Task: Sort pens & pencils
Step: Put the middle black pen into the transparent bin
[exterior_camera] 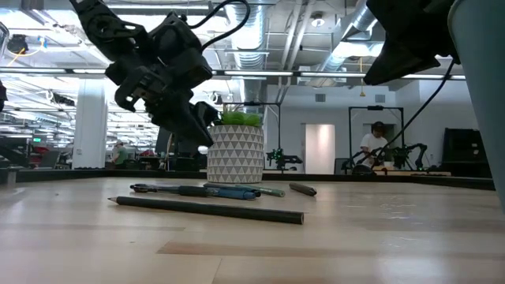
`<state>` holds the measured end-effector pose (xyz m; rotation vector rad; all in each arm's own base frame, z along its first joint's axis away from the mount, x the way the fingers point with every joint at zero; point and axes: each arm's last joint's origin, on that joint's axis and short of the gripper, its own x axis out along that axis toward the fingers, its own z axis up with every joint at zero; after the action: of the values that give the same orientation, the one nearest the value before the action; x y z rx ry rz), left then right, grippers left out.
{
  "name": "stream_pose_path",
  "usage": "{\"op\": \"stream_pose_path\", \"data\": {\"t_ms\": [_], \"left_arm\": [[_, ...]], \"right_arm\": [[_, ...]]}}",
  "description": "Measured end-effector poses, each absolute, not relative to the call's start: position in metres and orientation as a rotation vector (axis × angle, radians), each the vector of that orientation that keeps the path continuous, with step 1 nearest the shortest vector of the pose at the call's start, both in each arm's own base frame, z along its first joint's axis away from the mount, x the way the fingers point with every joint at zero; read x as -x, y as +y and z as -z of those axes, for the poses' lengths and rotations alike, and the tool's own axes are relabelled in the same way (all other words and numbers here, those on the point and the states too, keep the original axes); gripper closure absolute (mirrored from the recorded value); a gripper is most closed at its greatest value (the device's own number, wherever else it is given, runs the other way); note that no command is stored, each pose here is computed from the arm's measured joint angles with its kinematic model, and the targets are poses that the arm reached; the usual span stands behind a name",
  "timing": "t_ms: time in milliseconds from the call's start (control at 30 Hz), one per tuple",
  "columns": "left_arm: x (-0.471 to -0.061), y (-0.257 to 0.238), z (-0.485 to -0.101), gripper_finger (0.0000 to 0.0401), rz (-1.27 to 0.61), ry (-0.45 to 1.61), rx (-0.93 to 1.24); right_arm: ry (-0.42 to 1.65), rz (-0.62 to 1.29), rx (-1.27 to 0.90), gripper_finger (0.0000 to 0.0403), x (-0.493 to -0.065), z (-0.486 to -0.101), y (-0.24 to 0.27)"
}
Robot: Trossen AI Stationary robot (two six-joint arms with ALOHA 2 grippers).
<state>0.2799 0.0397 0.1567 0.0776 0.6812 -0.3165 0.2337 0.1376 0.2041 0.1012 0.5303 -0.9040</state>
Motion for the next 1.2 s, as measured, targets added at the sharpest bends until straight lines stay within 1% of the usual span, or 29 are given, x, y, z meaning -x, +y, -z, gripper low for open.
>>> {"op": "stream_pose_path", "data": {"t_ms": [100,433,867,1000,1100,1200], "left_arm": [[-0.281,0.043,-0.158,0.0346,0.293,0.669,-0.050],[-0.282,0.046,-0.159,0.0343,0.276,0.649,-0.087],[-0.282,0.045,-0.159,0.0304,0.310,0.641,-0.083],[-0.290,0.046,-0.146,0.0303,0.350,0.624,-0.068],[-0.299,0.047,-0.130,0.0303,0.394,0.671,-0.050],[-0.308,0.048,-0.123,0.0303,0.439,0.709,-0.077]], "right_arm": [[0.531,0.904,-0.100,0.0316,-0.234,-0.204,0.138],[0.538,0.910,-0.088,0.0316,-0.236,-0.204,0.134],[0.539,0.914,-0.088,0.0316,-0.237,-0.204,0.133],[0.540,0.915,-0.085,0.0316,-0.237,-0.204,0.133],[0.543,0.915,-0.080,0.0316,-0.236,-0.204,0.133],[0.543,0.915,-0.079,0.0316,-0.236,-0.204,0.133]]}}
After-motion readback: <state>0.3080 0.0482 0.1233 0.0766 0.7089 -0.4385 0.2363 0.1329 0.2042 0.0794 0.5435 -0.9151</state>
